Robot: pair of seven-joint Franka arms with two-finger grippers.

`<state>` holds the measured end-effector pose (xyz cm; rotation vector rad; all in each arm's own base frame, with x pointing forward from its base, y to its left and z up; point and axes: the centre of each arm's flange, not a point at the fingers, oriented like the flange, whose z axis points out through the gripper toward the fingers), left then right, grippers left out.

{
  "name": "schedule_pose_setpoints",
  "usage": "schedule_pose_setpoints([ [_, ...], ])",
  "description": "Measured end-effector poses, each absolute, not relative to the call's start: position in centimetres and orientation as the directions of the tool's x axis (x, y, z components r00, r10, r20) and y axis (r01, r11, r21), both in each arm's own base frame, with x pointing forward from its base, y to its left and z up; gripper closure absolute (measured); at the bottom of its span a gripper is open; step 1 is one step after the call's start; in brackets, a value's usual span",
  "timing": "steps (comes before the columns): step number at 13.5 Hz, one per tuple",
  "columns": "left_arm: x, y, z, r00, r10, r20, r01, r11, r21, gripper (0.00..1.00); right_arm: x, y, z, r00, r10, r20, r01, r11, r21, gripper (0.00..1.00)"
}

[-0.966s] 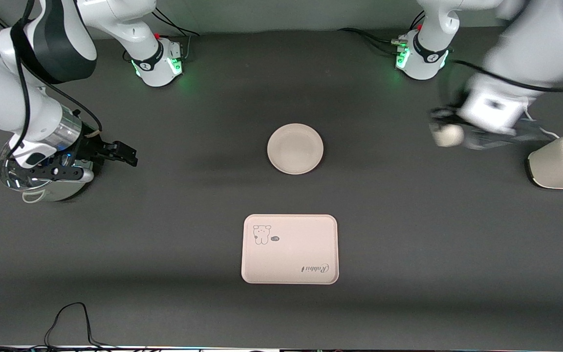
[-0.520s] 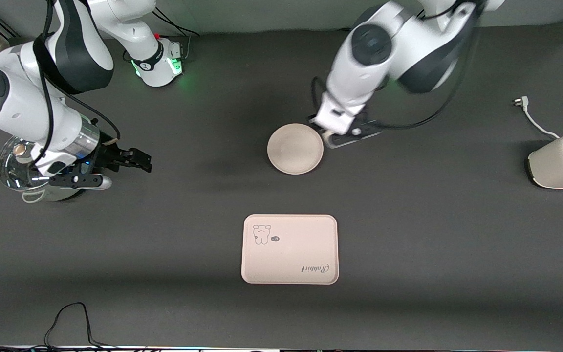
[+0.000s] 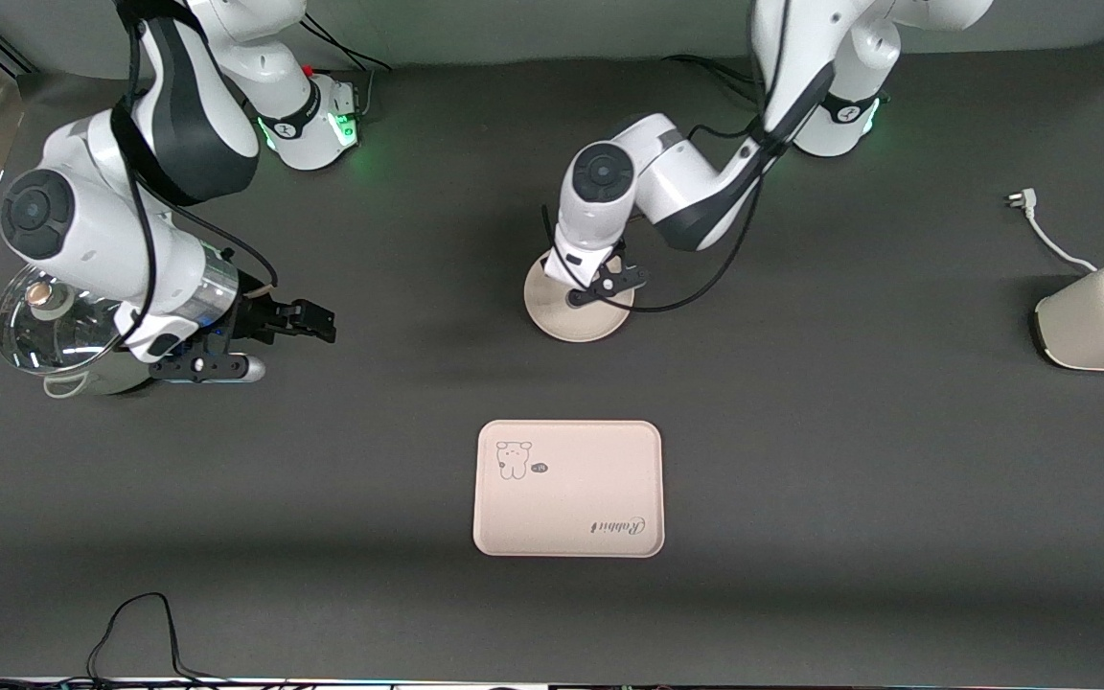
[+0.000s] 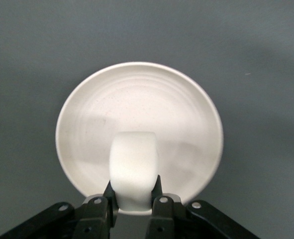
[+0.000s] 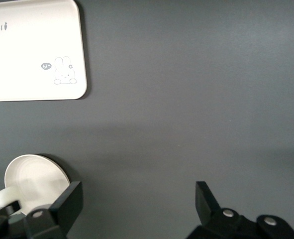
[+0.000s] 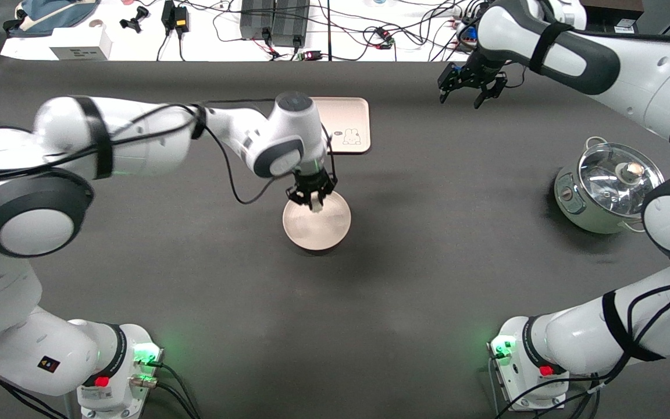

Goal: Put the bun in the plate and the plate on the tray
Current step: 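Lower the bun onto the white plate and open the left gripper, then raise the left gripper away while the right gripper reaches the plate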

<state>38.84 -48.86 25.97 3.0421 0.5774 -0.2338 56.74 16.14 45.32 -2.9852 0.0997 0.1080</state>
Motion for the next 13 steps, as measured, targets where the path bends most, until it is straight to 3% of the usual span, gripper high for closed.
schedule_pose_setpoints([
  [5,38.1,-49.4,20.8,0.915,0.369,-0.161,0.373,-0.928,-0.005,0.65,56.5,20.6,43.2,0.998,0.0,-0.064,-0.01,-0.986,-0.164,0.0],
  [6,38.2,-49.4,20.8,0.914,0.372,-0.16,0.376,-0.926,-0.004,0.59,56.6,21.5,42.3,0.998,0.01,-0.063,0.0,-0.986,-0.167,0.0],
  [11,41.8,-48.2,25.2,0.903,0.415,-0.116,0.417,-0.909,0.0,0.01,56.0,27.4,36.1,0.997,-0.007,-0.073,-0.021,-0.981,-0.192,0.0],
  [13,46.0,-45.0,31.1,0.899,0.433,-0.064,0.433,-0.901,-0.018,0.0,54.1,30.0,33.2,0.999,-0.011,-0.052,-0.022,-0.977,-0.214,0.0],
])
